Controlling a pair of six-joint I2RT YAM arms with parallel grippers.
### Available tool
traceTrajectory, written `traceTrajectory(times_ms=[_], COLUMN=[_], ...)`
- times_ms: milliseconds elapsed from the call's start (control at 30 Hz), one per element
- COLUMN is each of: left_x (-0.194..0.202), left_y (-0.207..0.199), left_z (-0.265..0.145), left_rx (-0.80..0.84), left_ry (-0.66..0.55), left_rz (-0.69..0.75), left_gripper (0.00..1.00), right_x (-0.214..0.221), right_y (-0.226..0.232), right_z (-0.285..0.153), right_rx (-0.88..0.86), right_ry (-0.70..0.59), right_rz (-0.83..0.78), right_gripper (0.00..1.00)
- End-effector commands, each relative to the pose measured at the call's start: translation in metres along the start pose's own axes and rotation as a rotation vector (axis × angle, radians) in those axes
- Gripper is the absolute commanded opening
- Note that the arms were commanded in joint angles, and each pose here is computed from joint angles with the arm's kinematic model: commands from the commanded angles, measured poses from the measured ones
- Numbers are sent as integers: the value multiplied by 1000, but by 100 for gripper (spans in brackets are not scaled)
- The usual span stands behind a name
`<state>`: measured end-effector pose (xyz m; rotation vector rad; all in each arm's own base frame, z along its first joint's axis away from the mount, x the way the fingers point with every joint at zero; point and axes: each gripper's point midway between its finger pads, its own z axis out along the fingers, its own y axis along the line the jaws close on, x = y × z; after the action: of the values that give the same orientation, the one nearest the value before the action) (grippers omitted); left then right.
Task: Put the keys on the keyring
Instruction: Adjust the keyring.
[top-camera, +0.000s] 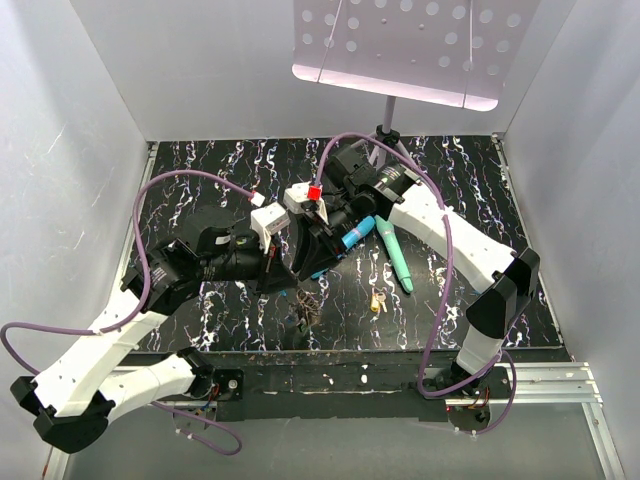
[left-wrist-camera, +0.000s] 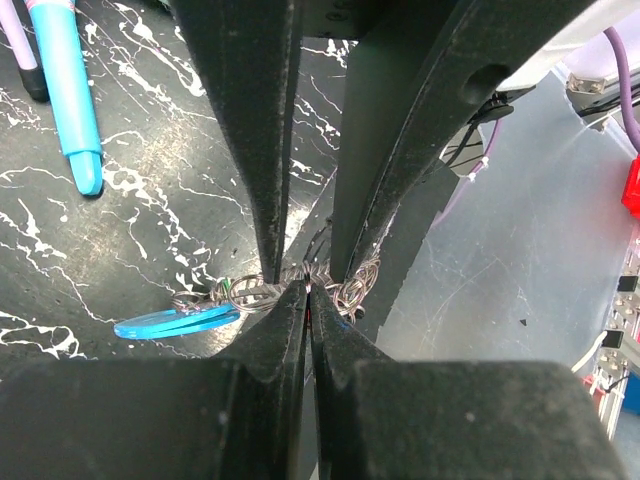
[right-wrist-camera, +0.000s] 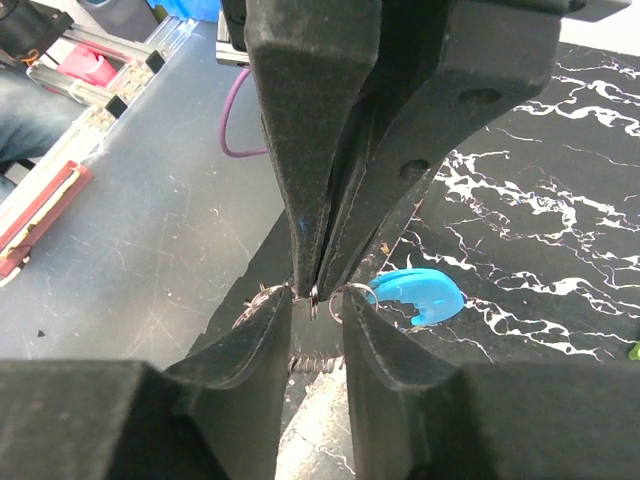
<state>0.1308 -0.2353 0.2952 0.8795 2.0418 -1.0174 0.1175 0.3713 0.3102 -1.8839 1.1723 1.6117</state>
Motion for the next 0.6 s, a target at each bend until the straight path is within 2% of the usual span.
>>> traceTrajectory(times_ms=[0,333,567], left_x=[-20,-21,-21], left_y=[-13,-10,-9], left_z=[-14,-15,-12], left_rx=[38,31,38], left_ry=[-66,-84,-83], left_rz=[34,32,23], left_gripper=[0,0,0], right_x=[-14,-4,-8], right_y=[12,10,11], right_z=[-3,-1,0], right_rx=[-20,-11,-26], right_ry=[-43,-25,-44], right_rz=[-29,-7,8], right_gripper=[31,33,23])
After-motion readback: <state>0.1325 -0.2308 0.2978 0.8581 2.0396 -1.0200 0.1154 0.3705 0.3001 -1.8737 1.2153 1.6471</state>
